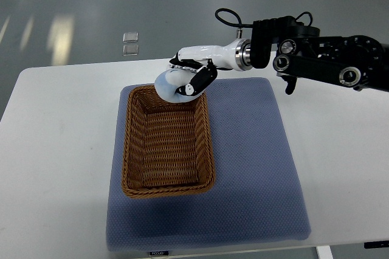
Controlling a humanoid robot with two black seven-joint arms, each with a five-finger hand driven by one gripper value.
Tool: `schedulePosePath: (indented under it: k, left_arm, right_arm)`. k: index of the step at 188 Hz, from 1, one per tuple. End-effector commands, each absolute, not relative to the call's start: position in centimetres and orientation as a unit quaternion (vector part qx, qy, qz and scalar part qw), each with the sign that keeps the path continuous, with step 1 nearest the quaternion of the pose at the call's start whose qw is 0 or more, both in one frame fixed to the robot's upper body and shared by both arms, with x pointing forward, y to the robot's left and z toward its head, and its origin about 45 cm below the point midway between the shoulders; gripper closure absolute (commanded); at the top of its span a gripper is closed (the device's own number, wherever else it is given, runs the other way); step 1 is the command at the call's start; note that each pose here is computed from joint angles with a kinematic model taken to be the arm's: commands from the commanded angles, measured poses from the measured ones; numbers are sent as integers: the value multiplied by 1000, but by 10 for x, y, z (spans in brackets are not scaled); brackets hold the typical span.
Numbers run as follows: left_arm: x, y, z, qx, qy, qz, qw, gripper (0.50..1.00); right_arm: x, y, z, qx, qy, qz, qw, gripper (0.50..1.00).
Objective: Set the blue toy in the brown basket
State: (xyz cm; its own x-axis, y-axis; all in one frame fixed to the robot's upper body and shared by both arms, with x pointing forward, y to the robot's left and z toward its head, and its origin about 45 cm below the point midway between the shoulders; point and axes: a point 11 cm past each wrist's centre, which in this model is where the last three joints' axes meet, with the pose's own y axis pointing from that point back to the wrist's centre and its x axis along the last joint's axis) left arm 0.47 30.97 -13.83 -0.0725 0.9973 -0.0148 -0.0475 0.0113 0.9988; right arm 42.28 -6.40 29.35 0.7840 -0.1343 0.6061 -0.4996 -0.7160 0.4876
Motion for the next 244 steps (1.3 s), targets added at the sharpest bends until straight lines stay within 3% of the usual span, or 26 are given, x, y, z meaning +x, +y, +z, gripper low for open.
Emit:
schedulePosePath:
  k: [1, 29, 81, 112, 153, 164, 184, 244]
  left_arm:
    - [5, 310, -138, 466, 509, 526, 497, 500]
    - [6, 309, -138, 465, 509, 526, 498, 500]
    - [7, 308, -138, 464, 510, 526, 498, 500]
    - [8, 305, -138, 462, 511, 523, 502, 500]
    - [8, 305, -138, 462, 511, 523, 502, 500]
    - [8, 306, -138, 463, 510, 524, 501, 500]
    - [8, 306, -138, 463, 510, 524, 501, 500]
    - [8, 305, -138, 462, 510, 524, 502, 500]
  right_arm:
    - [418, -36, 277, 889, -166, 271, 330, 1000]
    - [405, -14, 240, 891, -158, 260, 338, 1000]
    - [395, -12, 202, 887, -160, 251, 352, 959]
    - [393, -20, 188, 882, -162, 253, 363, 879]
    - [395, -24, 184, 881, -168, 249, 366, 718]
    - [399, -21, 192, 883, -173, 249, 358, 677]
    - [420, -22, 230, 880, -196, 267, 340, 650]
    - [487, -117, 359, 892, -345, 194, 219, 634]
